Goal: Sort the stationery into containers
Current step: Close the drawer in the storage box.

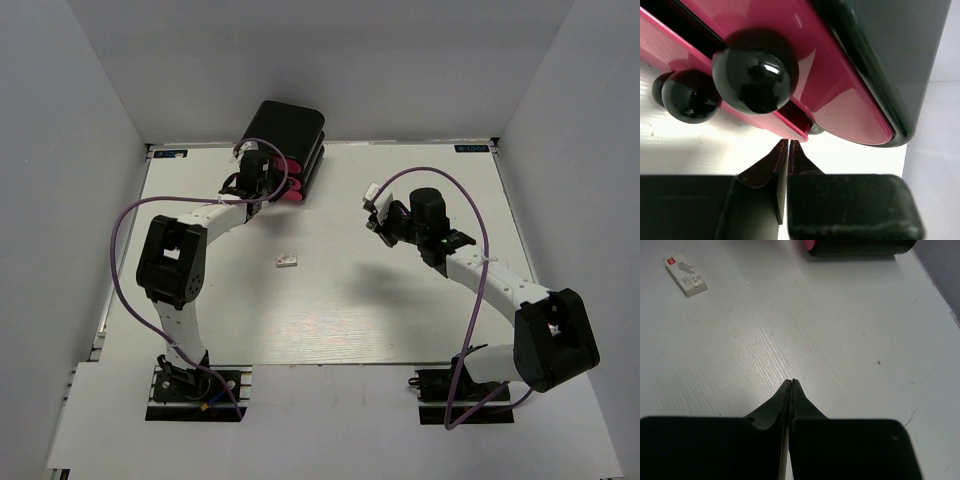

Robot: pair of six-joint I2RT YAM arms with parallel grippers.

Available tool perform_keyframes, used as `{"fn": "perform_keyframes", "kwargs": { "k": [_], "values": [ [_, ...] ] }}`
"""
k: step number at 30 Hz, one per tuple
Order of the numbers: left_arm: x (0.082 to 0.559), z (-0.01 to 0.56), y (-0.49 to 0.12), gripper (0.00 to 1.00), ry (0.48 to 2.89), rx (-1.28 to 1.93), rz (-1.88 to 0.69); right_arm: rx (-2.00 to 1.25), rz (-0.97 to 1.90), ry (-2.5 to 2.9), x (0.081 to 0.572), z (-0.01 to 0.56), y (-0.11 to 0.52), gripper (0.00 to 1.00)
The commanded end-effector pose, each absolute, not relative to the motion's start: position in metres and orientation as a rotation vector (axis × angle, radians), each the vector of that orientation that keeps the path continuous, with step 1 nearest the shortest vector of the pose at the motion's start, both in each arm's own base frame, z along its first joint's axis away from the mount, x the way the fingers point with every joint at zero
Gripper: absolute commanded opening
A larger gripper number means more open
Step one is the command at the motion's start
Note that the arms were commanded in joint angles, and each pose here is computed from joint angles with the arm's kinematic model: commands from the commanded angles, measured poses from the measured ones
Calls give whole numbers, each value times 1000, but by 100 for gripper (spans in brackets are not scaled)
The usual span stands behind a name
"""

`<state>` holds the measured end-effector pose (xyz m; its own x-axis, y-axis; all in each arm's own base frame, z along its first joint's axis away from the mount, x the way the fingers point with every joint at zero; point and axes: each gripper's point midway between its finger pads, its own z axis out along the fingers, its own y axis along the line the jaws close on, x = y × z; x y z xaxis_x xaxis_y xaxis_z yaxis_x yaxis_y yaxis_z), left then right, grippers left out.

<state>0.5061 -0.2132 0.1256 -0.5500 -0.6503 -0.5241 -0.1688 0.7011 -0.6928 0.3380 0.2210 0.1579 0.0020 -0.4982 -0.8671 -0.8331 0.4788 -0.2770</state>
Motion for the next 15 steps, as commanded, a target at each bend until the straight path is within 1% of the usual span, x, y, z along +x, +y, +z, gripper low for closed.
{"fn": "perform_keyframes", "kwargs": {
  "k": [1, 6, 15],
  "values": [
    [506, 144, -213, 16, 2056, -592, -745, -1137, 393, 1613, 341, 173, 223, 0],
    [510, 137, -215, 15, 2070, -596, -737, -1133, 388, 1612, 342, 173, 222, 0],
    [521, 127, -221, 18, 2059, -633, -741, -1125, 377, 1619, 343, 173, 218, 0]
  ]
}}
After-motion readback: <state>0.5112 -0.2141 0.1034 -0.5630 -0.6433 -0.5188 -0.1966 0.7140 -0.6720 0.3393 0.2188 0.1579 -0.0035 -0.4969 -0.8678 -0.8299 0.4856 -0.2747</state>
